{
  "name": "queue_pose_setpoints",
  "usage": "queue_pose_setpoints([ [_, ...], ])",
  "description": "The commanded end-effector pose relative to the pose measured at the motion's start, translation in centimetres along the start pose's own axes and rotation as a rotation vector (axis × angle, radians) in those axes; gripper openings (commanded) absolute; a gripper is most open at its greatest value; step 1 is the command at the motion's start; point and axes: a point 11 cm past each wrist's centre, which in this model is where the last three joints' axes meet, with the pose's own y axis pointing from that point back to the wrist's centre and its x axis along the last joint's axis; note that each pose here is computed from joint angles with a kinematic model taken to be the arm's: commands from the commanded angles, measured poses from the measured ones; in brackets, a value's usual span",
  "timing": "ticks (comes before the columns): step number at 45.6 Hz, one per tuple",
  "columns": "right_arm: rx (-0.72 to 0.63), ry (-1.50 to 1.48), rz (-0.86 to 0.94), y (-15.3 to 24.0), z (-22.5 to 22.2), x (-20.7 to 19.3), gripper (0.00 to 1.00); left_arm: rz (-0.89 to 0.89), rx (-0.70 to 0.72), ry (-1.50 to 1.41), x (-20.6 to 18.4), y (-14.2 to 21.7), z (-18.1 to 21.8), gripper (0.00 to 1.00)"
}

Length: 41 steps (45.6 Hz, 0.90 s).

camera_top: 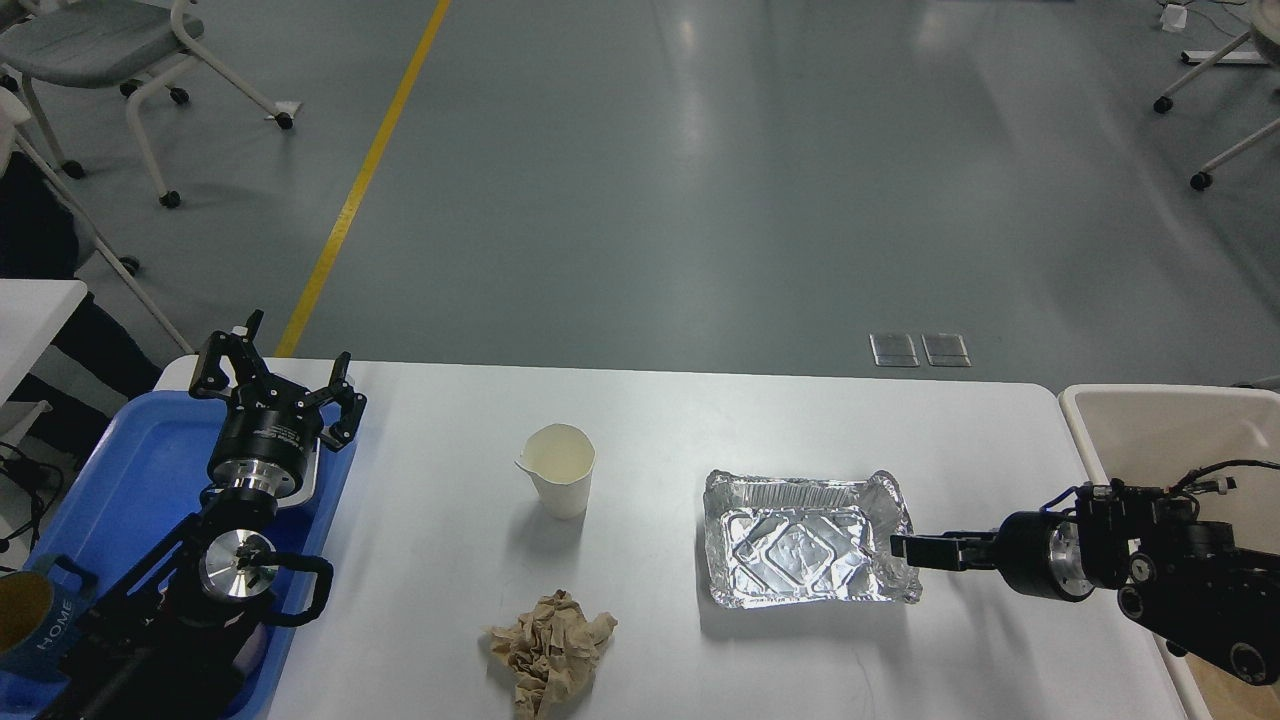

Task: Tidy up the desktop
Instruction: 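Reach the right gripper to the foil tray's near edge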

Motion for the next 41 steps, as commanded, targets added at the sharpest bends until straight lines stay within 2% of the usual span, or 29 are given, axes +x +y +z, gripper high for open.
queue_pose_setpoints([
  [1,0.002,0.004,-0.003,-0.2,-0.1,0.0,1.00,-0.008,0.013,-0.007,-0.1,0.1,-0.4,0.96],
  [10,0.011,-0.015,-0.008,-1.5,-0.9,-0.4,1.00,0.025,0.012,-0.016,1.2,0.9,-0.6,0.96],
  [41,-0.019,-0.003,-0.028,-3.1,-1.5,-1.2,1.00,0.034,0.019,-0.004,1.5,1.2,-1.3,0.96],
])
